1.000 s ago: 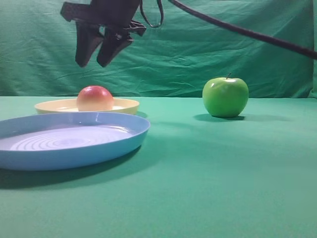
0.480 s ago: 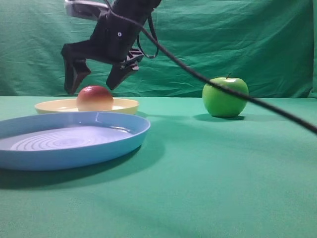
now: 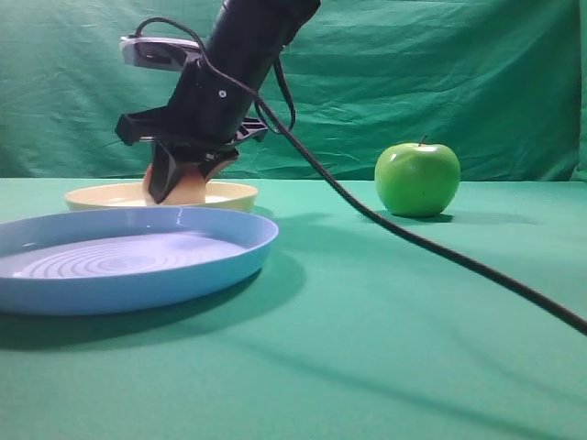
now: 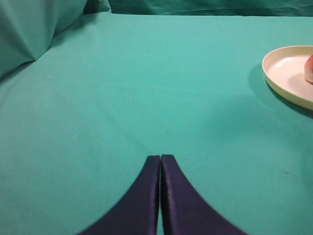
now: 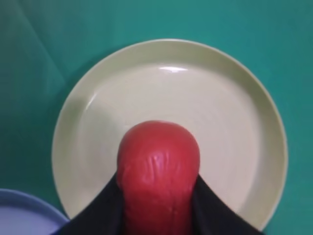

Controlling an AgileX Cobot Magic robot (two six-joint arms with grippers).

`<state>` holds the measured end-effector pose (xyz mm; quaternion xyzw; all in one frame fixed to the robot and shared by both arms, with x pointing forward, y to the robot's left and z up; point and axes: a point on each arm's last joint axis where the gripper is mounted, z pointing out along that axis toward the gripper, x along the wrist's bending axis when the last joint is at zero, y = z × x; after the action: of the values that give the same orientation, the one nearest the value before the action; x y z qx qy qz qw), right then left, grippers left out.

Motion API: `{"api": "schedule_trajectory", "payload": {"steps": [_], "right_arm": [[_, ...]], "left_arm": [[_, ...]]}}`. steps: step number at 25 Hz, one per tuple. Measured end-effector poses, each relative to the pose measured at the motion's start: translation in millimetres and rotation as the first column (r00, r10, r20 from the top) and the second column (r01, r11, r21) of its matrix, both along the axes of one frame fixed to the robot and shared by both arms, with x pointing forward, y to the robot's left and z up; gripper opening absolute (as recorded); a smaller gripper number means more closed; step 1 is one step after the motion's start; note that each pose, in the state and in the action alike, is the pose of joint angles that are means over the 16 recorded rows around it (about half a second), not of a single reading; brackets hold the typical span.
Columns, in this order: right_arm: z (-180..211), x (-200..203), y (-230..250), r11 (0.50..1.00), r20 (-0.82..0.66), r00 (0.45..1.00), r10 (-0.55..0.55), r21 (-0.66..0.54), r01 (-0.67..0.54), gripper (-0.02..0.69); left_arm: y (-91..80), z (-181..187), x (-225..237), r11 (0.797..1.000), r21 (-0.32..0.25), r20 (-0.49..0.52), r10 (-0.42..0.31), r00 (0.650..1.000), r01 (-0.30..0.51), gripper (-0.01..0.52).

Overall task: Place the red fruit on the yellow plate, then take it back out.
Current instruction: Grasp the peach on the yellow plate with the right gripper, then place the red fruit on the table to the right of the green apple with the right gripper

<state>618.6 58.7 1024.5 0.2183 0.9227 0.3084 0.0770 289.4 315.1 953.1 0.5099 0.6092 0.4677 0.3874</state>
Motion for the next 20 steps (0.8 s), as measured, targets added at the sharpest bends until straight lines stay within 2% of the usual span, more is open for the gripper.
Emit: {"api": "schedule_trajectory", "payload": {"steps": [5, 11, 15, 20], "right_arm": [[67, -13, -30, 0.999, -0.001, 0.999, -0.039, 0.017, 0.039, 0.191], [138, -34, -79, 0.990, 0.030, 0.990, -0.137, 0.040, 0.135, 0.189], [168, -53, -117, 0.976, 0.037, 0.976, -0.216, 0.040, 0.214, 0.189], [183, -78, -164, 0.950, 0.029, 0.949, -0.313, 0.016, 0.312, 0.189]], "left_arm": [[0.0, 0, 0, 1.000, 0.000, 0.000, 0.000, 1.000, 0.000, 0.000], [0.0, 0, 0, 1.000, 0.000, 0.000, 0.000, 1.000, 0.000, 0.000], [0.0, 0, 0, 1.000, 0.000, 0.000, 0.000, 1.000, 0.000, 0.000], [0.0, 0, 0, 1.000, 0.000, 0.000, 0.000, 1.000, 0.000, 0.000]]}}
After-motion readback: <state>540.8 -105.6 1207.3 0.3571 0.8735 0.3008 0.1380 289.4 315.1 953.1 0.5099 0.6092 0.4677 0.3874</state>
